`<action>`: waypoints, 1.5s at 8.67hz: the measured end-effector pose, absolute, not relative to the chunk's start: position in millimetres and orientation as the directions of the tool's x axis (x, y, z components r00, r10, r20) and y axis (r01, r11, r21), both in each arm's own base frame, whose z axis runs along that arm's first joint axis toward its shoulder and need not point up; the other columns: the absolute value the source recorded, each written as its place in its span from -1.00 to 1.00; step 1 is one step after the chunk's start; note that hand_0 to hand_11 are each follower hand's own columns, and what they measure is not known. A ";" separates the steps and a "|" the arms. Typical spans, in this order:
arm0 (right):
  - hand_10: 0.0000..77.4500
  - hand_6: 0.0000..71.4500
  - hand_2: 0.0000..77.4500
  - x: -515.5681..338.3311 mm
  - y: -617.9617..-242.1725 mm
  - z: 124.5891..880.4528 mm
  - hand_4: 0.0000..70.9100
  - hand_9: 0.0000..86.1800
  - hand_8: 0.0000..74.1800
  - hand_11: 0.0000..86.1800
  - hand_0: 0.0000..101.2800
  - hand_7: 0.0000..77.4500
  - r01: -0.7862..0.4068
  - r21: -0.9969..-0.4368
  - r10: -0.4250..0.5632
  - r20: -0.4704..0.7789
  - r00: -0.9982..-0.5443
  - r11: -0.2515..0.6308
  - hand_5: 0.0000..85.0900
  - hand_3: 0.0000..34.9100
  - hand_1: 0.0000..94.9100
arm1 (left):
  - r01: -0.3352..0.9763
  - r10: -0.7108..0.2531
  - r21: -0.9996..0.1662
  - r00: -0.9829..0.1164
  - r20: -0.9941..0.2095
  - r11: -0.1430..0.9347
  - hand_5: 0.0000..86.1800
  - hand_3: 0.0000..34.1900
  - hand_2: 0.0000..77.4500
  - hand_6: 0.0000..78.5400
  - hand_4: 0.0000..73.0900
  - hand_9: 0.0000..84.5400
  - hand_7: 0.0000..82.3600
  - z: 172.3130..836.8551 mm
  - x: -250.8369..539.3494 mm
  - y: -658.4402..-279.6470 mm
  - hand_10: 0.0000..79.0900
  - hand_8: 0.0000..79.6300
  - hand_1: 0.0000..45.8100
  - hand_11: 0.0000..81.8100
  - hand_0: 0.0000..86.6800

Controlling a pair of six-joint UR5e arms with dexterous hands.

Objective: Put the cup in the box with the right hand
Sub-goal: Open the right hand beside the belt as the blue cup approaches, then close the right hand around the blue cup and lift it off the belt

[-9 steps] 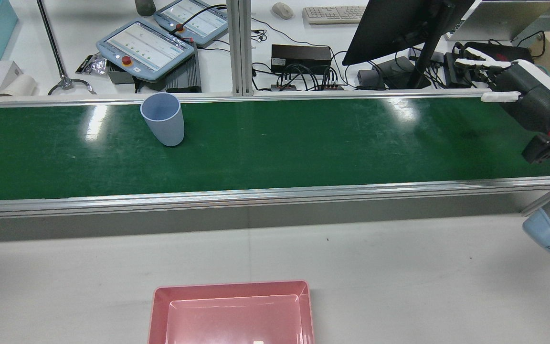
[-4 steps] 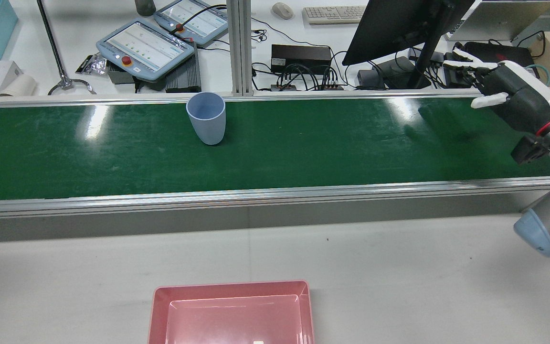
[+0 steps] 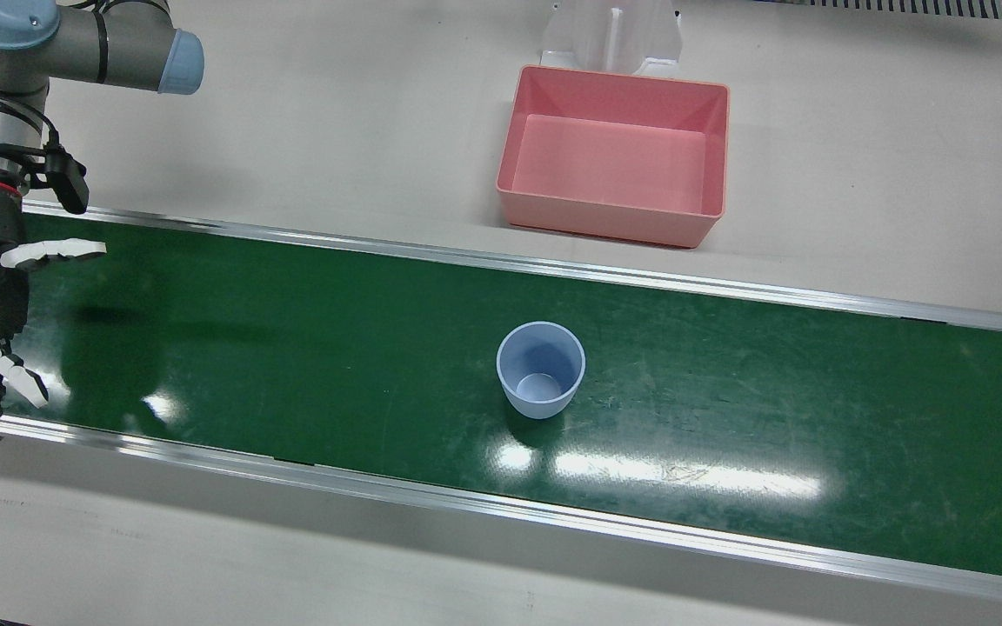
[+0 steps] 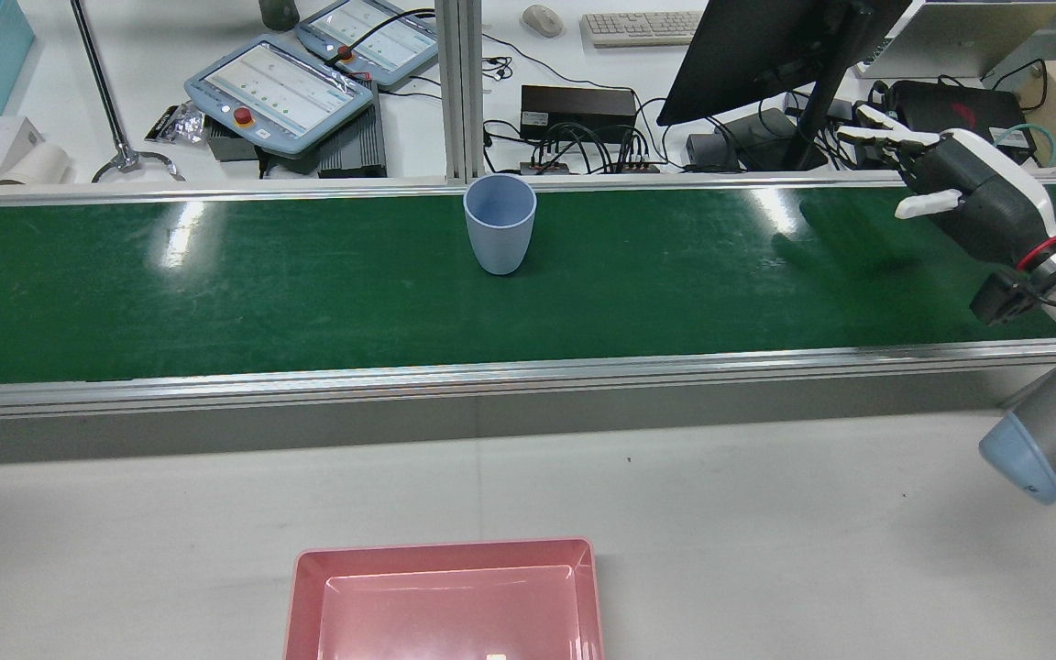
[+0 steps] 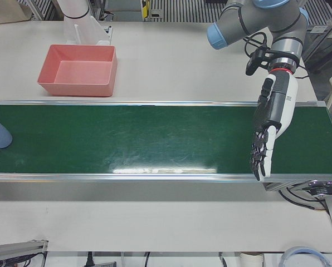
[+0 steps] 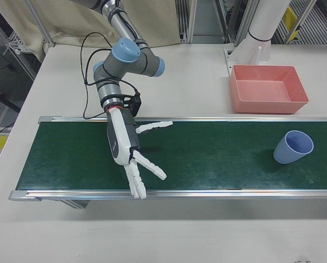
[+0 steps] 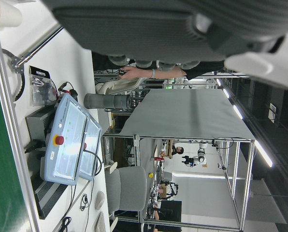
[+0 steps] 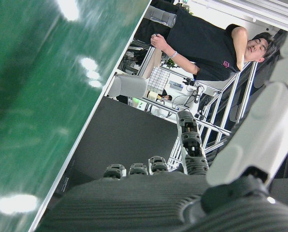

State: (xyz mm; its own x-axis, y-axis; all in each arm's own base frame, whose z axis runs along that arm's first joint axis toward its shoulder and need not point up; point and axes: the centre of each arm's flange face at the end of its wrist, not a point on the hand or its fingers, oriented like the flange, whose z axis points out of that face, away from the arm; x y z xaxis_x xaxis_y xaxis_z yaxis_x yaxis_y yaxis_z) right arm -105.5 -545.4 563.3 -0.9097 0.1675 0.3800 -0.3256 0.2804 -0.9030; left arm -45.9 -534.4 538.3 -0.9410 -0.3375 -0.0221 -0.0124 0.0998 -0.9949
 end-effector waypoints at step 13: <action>-0.96 -0.89 -0.59 -124.1 -534.9 567.3 -0.78 -0.92 -0.99 -0.92 -0.15 -0.77 -0.319 -0.903 0.204 0.383 -0.901 0.287 -0.92 -1.00 -0.82 | -0.012 -0.336 -0.995 -0.941 -0.022 0.099 -0.99 -1.00 -0.99 -0.99 -0.97 -1.00 -0.99 538.5 -46.0 -534.5 -1.00 -1.00 -0.98 -1.00 -1.00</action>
State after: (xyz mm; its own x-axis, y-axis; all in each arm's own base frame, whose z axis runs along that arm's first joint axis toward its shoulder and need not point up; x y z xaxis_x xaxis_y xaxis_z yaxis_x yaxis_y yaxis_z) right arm -124.1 -534.9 567.3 -0.9009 0.2040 0.3832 -0.3190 0.2875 -0.9031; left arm -46.0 -534.5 538.5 -0.9414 -0.3365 -0.0219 -0.0124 0.0994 -0.9950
